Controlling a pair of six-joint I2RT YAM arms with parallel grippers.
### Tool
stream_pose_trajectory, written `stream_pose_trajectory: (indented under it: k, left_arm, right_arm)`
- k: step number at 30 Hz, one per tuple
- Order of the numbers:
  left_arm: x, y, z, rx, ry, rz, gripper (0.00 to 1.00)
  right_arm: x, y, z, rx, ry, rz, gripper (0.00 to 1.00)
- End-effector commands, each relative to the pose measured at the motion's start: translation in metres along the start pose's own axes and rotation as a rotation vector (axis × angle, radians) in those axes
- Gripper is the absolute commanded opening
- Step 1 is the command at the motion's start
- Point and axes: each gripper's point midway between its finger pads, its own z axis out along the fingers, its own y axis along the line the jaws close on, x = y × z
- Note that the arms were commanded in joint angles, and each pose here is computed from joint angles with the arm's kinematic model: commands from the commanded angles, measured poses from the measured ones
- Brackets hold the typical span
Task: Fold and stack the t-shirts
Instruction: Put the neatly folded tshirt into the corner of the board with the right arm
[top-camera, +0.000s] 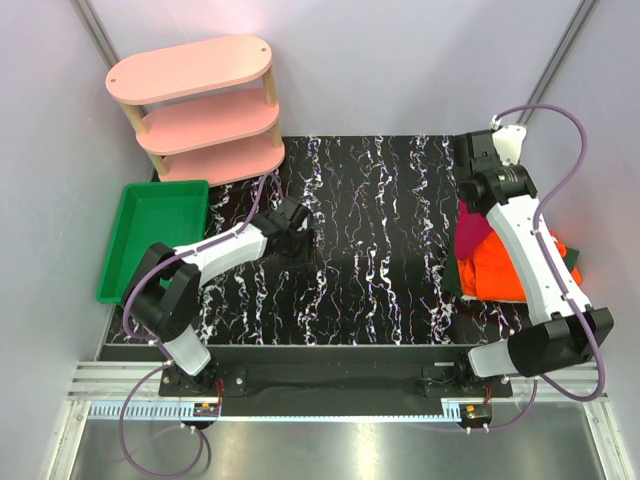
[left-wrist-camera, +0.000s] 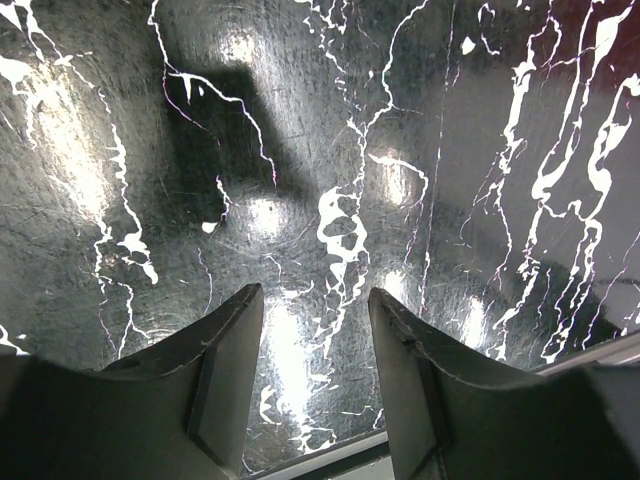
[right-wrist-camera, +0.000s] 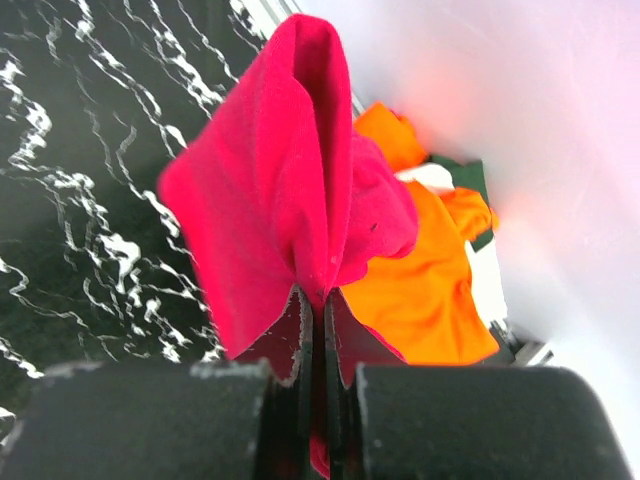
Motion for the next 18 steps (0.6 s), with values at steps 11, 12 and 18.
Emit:
stream_pose_trajectory:
  k: [11, 12, 18]
  left_arm:
    - [0.010, -0.015, -0.004, 0.089, 0.026, 0.056, 0.50]
    - [0.010, -0.015, -0.004, 0.089, 0.028, 0.058, 0.50]
    - [0.017, -0.018, -0.002, 0.104, 0.043, 0.062, 0.50]
  right_arm:
    - [0.070, -0.066, -0.019, 0.151, 0.100, 0.014, 0.00]
    - [0.070, -0.071, -0.021, 0.162, 0.097, 0.017, 0.00]
    - [0.057, -0.098, -0.034, 0.228, 0.064, 0.010, 0.00]
